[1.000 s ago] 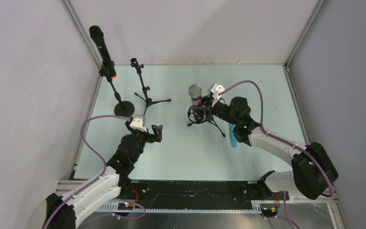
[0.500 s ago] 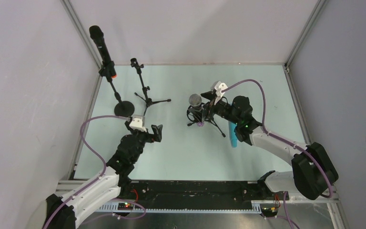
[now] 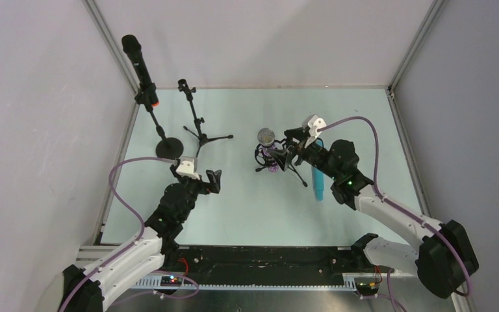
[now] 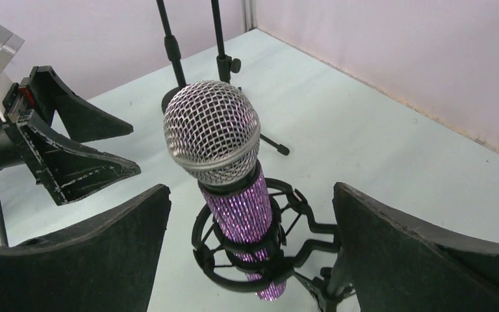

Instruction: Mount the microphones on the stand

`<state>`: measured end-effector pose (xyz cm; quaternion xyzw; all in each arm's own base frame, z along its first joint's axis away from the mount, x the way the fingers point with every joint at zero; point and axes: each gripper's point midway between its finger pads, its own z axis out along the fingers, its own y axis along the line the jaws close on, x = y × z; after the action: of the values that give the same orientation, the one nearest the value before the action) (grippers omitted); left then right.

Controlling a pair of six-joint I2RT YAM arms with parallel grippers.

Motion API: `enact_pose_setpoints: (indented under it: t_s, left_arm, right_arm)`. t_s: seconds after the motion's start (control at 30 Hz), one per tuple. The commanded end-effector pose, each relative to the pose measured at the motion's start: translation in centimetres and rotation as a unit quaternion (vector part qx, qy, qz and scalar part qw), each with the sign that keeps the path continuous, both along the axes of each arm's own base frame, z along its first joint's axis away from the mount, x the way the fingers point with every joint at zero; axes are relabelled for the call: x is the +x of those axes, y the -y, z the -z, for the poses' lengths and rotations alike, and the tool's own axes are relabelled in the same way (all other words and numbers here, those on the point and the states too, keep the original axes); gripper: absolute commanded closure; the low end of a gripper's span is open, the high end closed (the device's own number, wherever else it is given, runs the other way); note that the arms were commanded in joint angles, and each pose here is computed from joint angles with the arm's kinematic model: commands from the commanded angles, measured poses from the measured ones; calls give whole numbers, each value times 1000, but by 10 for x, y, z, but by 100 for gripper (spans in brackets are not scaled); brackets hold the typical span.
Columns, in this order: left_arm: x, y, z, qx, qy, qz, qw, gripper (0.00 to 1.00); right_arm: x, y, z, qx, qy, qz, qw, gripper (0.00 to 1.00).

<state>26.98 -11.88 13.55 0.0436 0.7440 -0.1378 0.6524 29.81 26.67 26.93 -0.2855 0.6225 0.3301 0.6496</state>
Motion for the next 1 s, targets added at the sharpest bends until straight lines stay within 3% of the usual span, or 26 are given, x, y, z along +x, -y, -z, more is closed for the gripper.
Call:
enact_pose_setpoints:
  t_s: [0.0,0.4,0.67,0.97]
  left_arm:
    - [9,-1,-30,-18,29,-14,999,0]
    - [9,-1,-30,-19,29,-13,999,0]
    - [10,1,-23,-16,15,-14,1000,0]
    - [12,4,-21,-13,10,-10,1000,0]
  right_arm:
    - [-7,18,-3,3,-6,29,1000,1]
    - [-29,47,31,-30,-67,51,996,1]
    - [-46,40,60,-70,-106,1,992,16]
    - [-43,30,80,-95,-114,-24,989,26]
